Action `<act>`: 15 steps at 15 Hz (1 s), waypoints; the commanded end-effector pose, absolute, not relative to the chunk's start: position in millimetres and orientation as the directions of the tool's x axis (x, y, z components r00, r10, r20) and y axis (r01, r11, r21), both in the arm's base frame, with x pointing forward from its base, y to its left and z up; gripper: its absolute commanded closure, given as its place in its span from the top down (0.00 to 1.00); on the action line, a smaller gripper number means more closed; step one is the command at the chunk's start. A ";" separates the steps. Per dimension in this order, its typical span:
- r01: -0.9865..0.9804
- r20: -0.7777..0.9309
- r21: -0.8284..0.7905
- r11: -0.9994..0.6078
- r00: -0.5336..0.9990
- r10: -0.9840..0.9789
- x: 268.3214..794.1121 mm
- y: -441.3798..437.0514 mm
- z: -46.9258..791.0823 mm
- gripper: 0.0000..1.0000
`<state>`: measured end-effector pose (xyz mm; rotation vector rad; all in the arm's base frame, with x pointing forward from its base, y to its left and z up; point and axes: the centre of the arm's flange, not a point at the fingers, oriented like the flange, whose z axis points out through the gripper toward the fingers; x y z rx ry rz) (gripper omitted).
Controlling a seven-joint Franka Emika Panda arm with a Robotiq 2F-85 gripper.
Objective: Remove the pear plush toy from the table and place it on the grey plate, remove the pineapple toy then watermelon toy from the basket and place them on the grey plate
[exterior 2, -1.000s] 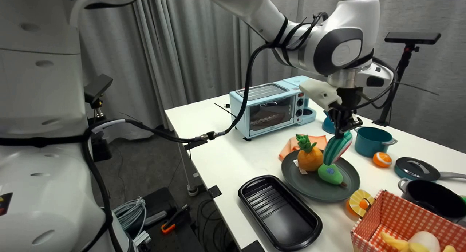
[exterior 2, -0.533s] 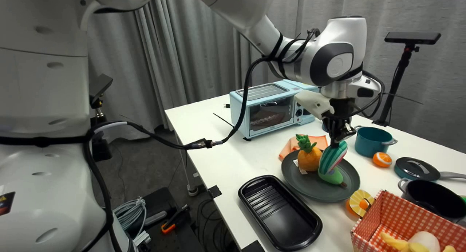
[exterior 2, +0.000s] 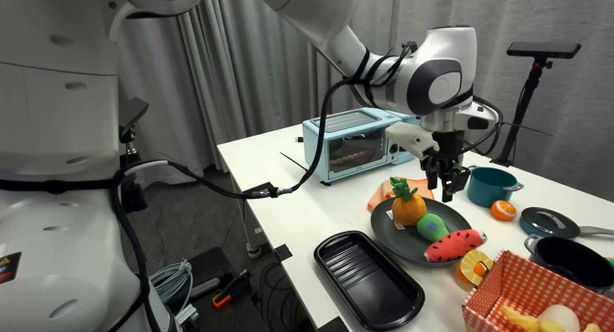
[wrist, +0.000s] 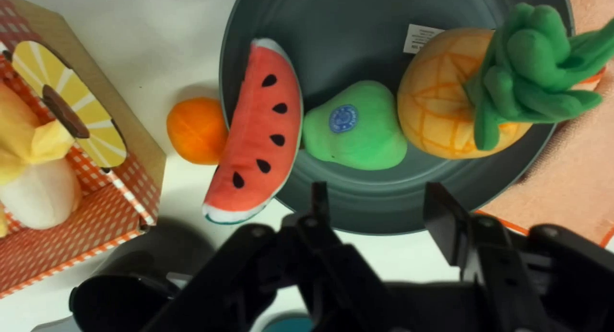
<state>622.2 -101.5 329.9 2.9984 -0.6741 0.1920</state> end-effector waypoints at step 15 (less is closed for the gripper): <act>-0.440 0.195 0.019 -0.898 0.882 -0.429 597.3 -153.7 380.2 1.00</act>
